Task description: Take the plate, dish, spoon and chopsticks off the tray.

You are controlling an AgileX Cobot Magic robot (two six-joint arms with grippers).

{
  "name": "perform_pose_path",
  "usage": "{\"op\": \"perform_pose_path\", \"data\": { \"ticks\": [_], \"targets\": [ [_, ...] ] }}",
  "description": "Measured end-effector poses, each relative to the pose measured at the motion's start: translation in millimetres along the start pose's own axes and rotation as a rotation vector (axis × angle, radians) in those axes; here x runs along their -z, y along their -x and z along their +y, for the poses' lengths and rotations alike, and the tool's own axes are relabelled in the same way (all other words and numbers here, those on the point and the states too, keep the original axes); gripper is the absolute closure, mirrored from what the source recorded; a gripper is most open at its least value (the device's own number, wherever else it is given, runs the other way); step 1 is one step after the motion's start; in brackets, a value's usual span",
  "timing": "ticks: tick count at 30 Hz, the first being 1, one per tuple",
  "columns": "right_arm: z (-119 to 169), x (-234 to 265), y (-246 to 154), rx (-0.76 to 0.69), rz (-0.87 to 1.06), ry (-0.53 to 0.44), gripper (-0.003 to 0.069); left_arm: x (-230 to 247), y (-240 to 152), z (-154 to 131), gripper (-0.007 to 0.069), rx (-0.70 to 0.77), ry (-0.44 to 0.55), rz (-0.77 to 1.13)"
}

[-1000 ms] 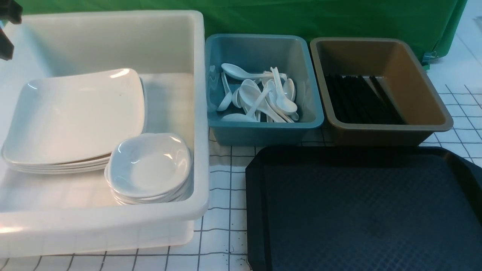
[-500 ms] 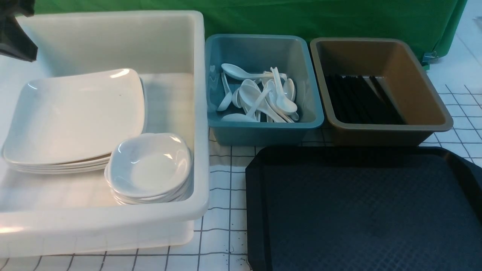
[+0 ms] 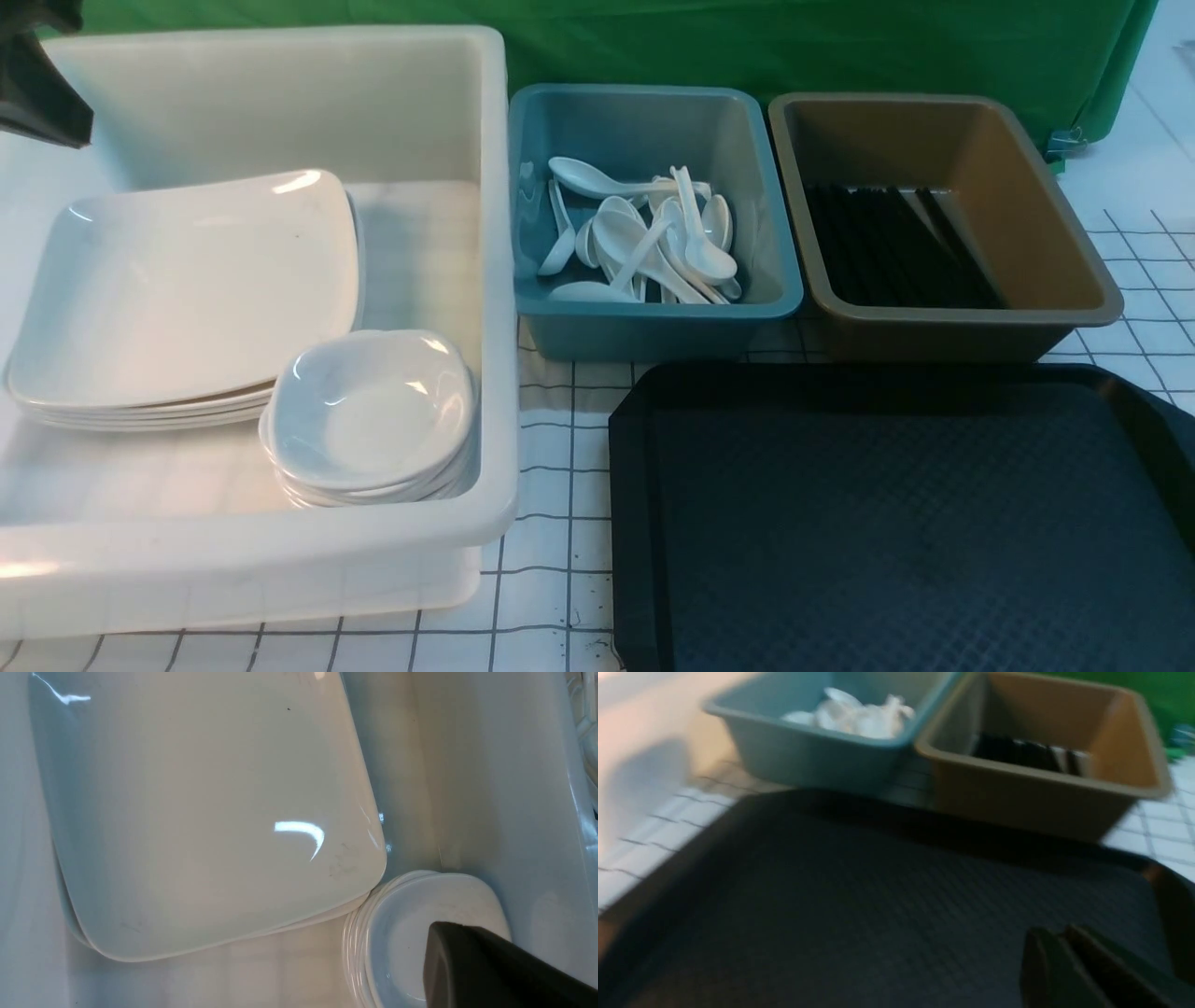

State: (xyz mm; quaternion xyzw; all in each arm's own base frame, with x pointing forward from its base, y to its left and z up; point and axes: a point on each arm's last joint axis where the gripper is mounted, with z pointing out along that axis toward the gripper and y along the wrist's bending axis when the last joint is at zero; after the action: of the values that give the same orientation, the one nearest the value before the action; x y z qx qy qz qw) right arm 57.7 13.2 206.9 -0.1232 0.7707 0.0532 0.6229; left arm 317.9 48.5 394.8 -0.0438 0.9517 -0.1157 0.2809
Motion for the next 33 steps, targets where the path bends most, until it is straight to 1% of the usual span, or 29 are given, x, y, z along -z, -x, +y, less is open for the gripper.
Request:
{"op": "perform_pose_path", "data": {
  "ticks": [1, 2, 5, 6, 7, 8, 9, 11, 15, 20, 23, 24, 27, 28, 29, 31, 32, 33],
  "targets": [
    [-0.7, 0.3, -0.9, -0.002, 0.000, -0.010, 0.0601, 0.0, 0.0, 0.0, 0.0626, 0.000, 0.000, 0.000],
    [-3.6, 1.5, -4.2, -0.013, -0.009, -0.065, 0.0594, 0.0, 0.0, 0.0, 0.0626, -0.002, 0.000, 0.000],
    [-8.4, 2.2, -11.2, -0.033, -0.009, -0.162, 0.0589, 0.0, 0.0, 0.0, 0.0626, -0.019, 0.000, 0.000],
    [-8.4, 2.0, -11.5, -0.033, -0.009, -0.162, 0.0588, 0.0, 0.0, 0.0, 0.0626, -0.019, 0.000, 0.000],
    [-10.5, 1.8, -15.5, -0.042, -0.002, -0.205, 0.0587, 0.1, 0.0, 0.0, 0.0626, -0.028, 0.000, 0.000],
    [-10.7, 1.6, -16.7, -0.043, 0.001, -0.209, 0.0587, 0.1, 0.0, 0.0, 0.0626, -0.029, 0.000, 0.000],
    [-12.0, 0.8, -20.9, -0.050, 0.008, -0.237, 0.0585, 1.0, -0.2, -0.3, 0.0626, -0.040, 0.000, -0.002],
    [-12.8, 0.8, -23.1, -0.054, 0.006, -0.256, 0.0580, 3.4, -0.6, -1.2, 0.0626, -0.051, 0.001, -0.008],
    [-12.9, 1.6, -20.4, -0.050, -0.028, -0.260, 0.0574, 11.3, -2.5, -4.0, 0.0626, -0.060, 0.002, -0.026],
    [-12.9, 1.6, -19.3, -0.048, -0.040, -0.261, 0.0557, 38.3, -19.5, -14.8, 0.0626, -0.076, -0.001, -0.079],
    [-12.9, 1.6, -19.3, -0.049, -0.040, -0.261, 0.0551, 55.9, -47.6, -27.5, 0.0626, -0.090, -0.054, -0.104],
    [-12.9, 1.6, -19.3, -0.049, -0.040, -0.261, 0.0550, 57.9, -51.8, -28.9, 0.0626, -0.094, -0.059, -0.106],
    [-12.9, 1.6, -19.3, -0.049, -0.040, -0.261, 0.0531, 72.6, -90.3, -37.9, 0.0626, -0.116, -0.076, -0.125],
    [-12.9, 1.6, -19.3, -0.049, -0.040, -0.261, 0.0529, 74.4, -96.0, -38.9, 0.0626, -0.118, -0.075, -0.127],
    [-12.9, 1.6, -19.3, -0.048, -0.040, -0.261, 0.0522, 81.8, -118.4, -42.6, 0.0626, -0.125, -0.071, -0.159],
    [-12.9, 1.6, -19.3, -0.049, -0.040, -0.261, 0.0516, 88.7, -146.0, -47.4, 0.0626, -0.125, -0.077, -0.227],
    [-12.9, 1.6, -19.3, -0.049, -0.040, -0.261, 0.0516, 89.0, -149.3, -48.0, 0.0626, -0.124, -0.080, -0.229],
    [-12.9, 1.6, -19.3, -0.049, -0.040, -0.261, 0.0512, 91.1, -168.1, -50.8, 0.0626, -0.116, -0.091, -0.289]
  ]
}}
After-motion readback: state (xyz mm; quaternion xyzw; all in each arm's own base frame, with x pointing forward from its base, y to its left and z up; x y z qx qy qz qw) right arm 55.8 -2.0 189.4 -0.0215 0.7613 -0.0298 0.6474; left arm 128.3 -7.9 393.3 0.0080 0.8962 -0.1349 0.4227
